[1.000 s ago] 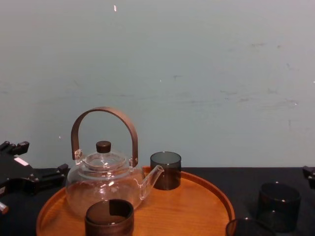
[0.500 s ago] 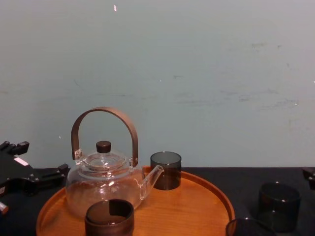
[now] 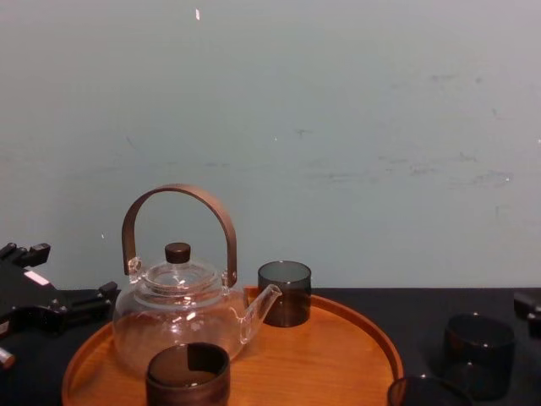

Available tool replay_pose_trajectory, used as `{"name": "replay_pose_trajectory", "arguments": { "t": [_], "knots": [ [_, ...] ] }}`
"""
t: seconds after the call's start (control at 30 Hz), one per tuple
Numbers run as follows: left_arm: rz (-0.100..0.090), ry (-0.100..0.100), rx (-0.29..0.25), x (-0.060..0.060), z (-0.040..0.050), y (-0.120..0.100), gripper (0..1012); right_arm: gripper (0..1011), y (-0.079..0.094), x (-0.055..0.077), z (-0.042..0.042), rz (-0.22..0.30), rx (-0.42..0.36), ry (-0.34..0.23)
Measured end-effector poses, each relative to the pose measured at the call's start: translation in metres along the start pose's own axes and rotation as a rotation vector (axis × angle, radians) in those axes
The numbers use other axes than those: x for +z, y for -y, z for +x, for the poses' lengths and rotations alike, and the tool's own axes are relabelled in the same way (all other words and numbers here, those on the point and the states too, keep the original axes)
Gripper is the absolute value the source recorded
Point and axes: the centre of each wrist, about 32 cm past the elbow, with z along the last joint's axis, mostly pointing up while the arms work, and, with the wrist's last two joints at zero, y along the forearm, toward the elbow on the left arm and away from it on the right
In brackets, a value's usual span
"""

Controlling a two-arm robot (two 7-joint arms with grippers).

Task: Pick up the glass from the table and place it on the tray.

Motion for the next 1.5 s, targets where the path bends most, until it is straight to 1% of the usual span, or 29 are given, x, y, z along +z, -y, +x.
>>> {"name": "replay_pose_trajectory", "arguments": {
  "t": [0.27, 0.3, 0.37, 0.4, 0.47, 0.5, 0.6, 0.7, 0.83, 1.17, 1.5],
  "knots": [
    [0.0, 0.0, 0.0, 0.0, 0.0, 0.0, 1001, 1002, 0.01, 0.006, -0.0139, 0.008, 0.069, -0.025],
    [0.0, 0.0, 0.0, 0.0, 0.0, 0.0, 1001, 1002, 0.011, 0.007, -0.0171, 0.008, 0.083, -0.03],
    [0.0, 0.0, 0.0, 0.0, 0.0, 0.0, 1001, 1002, 0.013, 0.007, -0.0205, 0.007, 0.096, -0.035],
    [0.0, 0.0, 0.0, 0.0, 0.0, 0.0, 1001, 1003, 0.014, 0.007, -0.0243, 0.005, 0.108, -0.038],
    [0.0, 0.0, 0.0, 0.0, 0.0, 0.0, 1001, 1002, 0.015, 0.008, -0.0287, 0.003, 0.122, -0.039],
    [0.0, 0.0, 0.0, 0.0, 0.0, 0.0, 1001, 1002, 0.015, 0.008, -0.0287, 0.003, 0.122, -0.039],
    [0.0, 0.0, 0.0, 0.0, 0.0, 0.0, 1001, 1002, 0.017, 0.009, -0.0362, 0.003, 0.151, -0.041],
    [0.0, 0.0, 0.0, 0.0, 0.0, 0.0, 1001, 1002, 0.018, 0.009, -0.0403, 0.003, 0.17, -0.044],
    [0.0, 0.0, 0.0, 0.0, 0.0, 0.0, 1001, 1002, 0.019, 0.011, -0.048, 0.007, 0.208, -0.056],
    [0.0, 0.0, 0.0, 0.0, 0.0, 0.0, 1001, 1002, 0.02, 0.01, -0.0596, 0.01, 0.267, -0.092],
    [0.0, 0.0, 0.0, 0.0, 0.0, 0.0, 1001, 1002, 0.021, 0.007, -0.0619, -0.002, 0.277, -0.108]
  ]
}}
